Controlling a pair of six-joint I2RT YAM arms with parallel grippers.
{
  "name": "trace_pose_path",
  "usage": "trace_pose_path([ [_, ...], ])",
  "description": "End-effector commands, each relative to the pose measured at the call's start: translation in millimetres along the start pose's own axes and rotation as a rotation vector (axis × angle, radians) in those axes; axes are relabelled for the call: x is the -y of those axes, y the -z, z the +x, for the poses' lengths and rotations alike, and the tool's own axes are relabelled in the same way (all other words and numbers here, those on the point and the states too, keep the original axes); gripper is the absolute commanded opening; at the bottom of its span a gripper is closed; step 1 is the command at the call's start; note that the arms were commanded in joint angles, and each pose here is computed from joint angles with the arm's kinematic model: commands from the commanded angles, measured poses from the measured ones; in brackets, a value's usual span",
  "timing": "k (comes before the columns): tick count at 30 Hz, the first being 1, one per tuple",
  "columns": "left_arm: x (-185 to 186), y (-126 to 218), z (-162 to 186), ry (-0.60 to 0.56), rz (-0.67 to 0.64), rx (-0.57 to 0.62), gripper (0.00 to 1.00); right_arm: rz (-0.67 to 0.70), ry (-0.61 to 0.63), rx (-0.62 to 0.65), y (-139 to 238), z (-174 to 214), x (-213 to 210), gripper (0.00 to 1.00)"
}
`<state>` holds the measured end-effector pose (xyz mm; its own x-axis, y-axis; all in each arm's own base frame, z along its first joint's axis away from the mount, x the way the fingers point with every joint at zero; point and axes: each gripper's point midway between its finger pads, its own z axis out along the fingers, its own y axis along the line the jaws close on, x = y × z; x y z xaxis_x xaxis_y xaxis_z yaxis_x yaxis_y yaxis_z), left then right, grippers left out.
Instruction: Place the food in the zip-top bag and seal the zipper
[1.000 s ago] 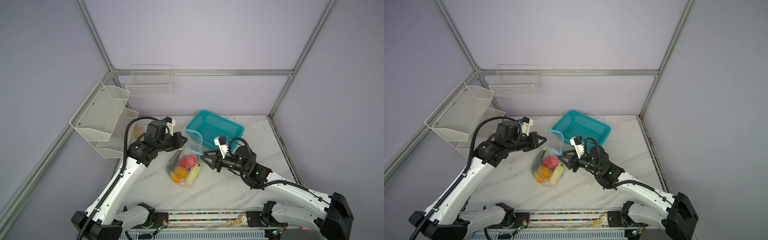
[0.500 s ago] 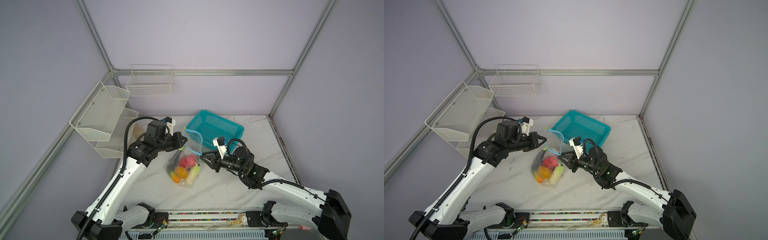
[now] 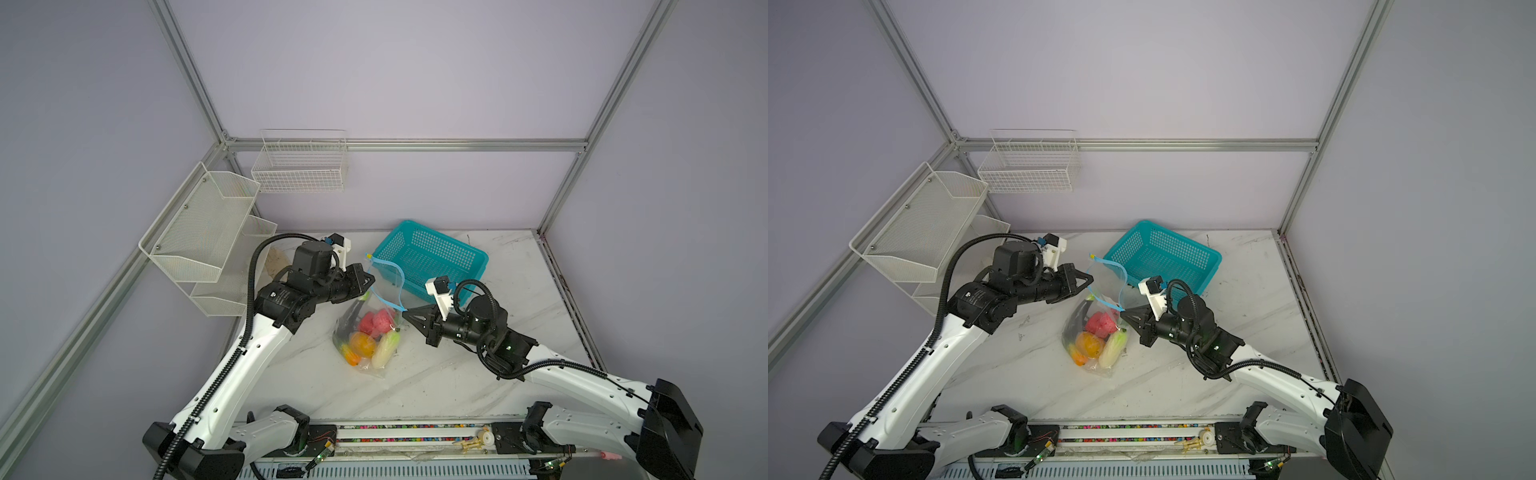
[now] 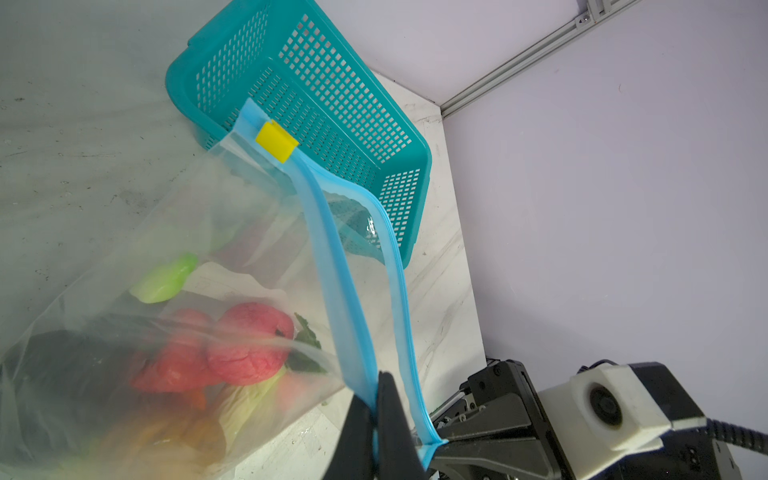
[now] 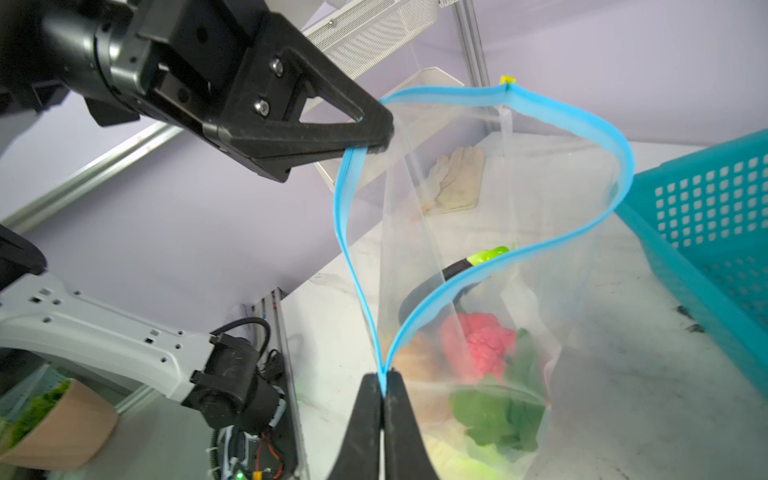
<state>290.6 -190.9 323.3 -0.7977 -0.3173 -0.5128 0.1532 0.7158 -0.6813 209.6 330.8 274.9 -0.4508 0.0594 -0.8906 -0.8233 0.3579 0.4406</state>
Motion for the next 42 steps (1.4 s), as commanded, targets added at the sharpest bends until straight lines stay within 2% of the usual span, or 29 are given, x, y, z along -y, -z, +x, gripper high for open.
trace_pose_path([
  [1, 2, -2, 3, -0.005, 0.024, 0.003, 0.00, -0.031, 0.033, 0.053, 5, -18, -12, 0.00],
  [9, 1, 2, 0, -0.014, 0.011, 0.020, 0.00, -0.003, 0.133, 0.059, 10, -36, -17, 0.00],
  [10, 2, 4, -2, -0.021, 0.007, 0.028, 0.03, -0.006, 0.159, 0.069, 11, -41, -20, 0.00],
  [13, 8, 17, -11, -0.058, -0.002, 0.063, 0.20, -0.037, 0.238, 0.073, 10, -53, -31, 0.00],
  [16, 12, 33, -20, -0.090, -0.010, 0.110, 0.35, -0.075, 0.340, 0.021, 1, -58, -39, 0.00],
  [23, 19, 70, -38, -0.149, -0.019, 0.216, 0.59, -0.154, 0.564, -0.094, -23, -64, -40, 0.00],
  [29, 29, 96, -48, -0.219, -0.033, 0.273, 0.73, -0.267, 0.656, -0.160, -38, -70, -30, 0.00],
  [35, 35, 126, -62, -0.289, -0.079, 0.368, 0.93, -0.268, 0.716, -0.239, -38, -74, -6, 0.00],
  [42, 48, 130, -80, -0.340, -0.074, 0.405, 0.97, -0.291, 0.843, -0.183, -33, -99, -15, 0.00],
])
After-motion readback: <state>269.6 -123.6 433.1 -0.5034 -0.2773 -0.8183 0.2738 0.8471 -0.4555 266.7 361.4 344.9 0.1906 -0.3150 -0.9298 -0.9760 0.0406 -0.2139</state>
